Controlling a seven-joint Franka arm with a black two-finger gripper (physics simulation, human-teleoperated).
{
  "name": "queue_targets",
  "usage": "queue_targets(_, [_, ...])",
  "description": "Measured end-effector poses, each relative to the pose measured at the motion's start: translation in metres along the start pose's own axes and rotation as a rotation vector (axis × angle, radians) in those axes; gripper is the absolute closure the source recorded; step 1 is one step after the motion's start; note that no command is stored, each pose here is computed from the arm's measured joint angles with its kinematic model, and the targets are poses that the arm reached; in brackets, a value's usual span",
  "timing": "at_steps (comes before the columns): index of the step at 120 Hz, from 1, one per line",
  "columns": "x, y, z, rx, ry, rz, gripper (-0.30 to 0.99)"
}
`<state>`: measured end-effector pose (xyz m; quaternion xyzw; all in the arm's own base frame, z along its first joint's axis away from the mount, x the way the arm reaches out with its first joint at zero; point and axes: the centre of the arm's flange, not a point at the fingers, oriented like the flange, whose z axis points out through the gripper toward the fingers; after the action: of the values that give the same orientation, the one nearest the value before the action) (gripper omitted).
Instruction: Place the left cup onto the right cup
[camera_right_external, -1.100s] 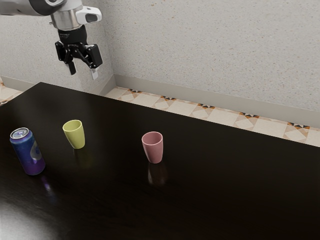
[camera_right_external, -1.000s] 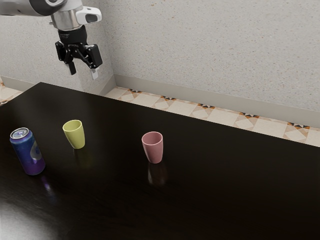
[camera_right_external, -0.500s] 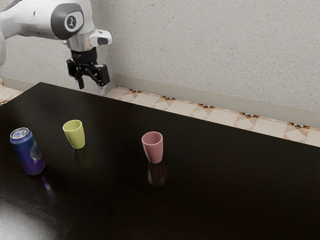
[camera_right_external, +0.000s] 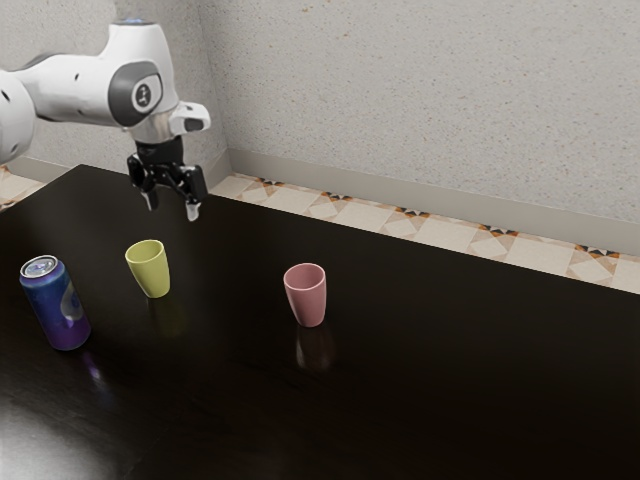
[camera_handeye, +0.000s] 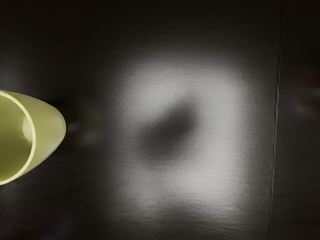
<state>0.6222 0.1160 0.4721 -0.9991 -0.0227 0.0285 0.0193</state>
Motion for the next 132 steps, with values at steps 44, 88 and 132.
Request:
queue_targets(44, [-0.032,-0.06,0.028,-0.011,0.016,-0.085,0.02])
queue_targets(88, [0.004,-0.075,0.04,0.026,0.051,-0.089,0.03])
queue_targets(132, [0.021,-0.073,0.096,0.017,-0.017,-0.086,0.03])
